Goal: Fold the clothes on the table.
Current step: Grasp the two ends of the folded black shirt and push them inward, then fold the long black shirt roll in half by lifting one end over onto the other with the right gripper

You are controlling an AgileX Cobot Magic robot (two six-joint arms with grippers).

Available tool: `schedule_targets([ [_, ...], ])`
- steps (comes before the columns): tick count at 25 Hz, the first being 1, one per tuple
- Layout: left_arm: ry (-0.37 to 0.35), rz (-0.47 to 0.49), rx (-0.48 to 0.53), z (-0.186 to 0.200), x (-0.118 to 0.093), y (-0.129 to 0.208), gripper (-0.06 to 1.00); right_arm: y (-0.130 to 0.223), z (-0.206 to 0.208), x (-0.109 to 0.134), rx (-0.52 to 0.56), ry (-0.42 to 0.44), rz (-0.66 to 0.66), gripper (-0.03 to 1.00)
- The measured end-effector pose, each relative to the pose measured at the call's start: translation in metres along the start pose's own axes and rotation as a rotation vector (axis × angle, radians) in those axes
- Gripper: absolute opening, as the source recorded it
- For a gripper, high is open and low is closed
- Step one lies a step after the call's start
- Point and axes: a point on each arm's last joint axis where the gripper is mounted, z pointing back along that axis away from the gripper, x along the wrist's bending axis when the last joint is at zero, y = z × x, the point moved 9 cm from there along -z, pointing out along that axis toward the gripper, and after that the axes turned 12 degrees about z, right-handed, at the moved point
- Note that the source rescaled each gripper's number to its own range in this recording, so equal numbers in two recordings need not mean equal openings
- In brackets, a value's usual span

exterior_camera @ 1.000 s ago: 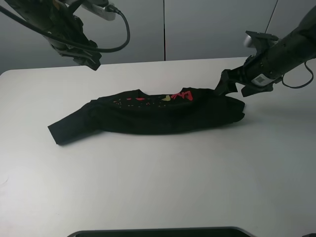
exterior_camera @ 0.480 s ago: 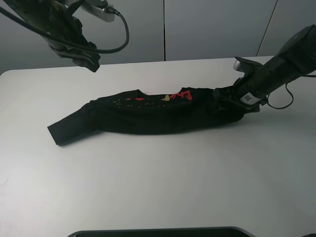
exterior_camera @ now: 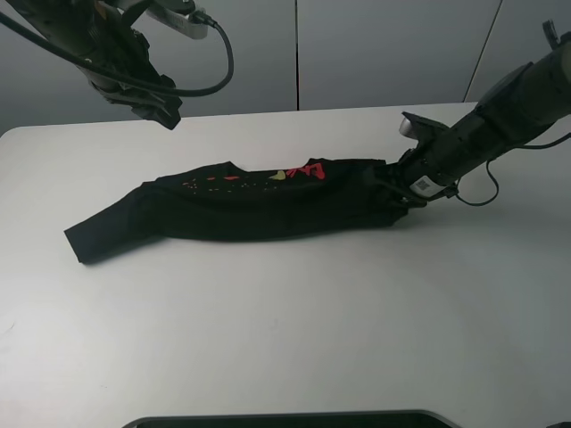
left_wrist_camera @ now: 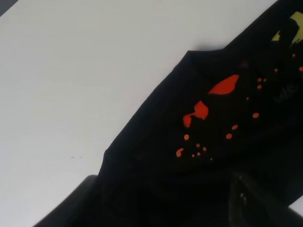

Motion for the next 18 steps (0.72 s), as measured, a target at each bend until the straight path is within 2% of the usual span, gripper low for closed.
schedule_targets([
  [7,-0.013,-0.014,0.009,0.0,0.002,0.002,0.75,0.009,0.014,-0.013,0.039,0.011,-0.02,0.11],
  [11,-0.017,-0.018,0.009,0.0,0.003,0.002,0.75,0.027,0.063,-0.07,0.053,0.147,-0.095,0.11],
  [13,-0.017,-0.018,0.009,0.0,0.003,0.002,0.75,0.031,0.102,-0.099,-0.007,0.227,-0.165,0.11],
  [15,-0.017,-0.018,0.009,0.0,0.003,0.002,0.75,0.029,0.138,-0.11,-0.091,0.265,-0.226,0.11],
  [18,-0.019,-0.02,0.009,0.0,0.003,0.002,0.75,0.022,0.18,-0.096,-0.202,0.241,-0.278,0.11],
])
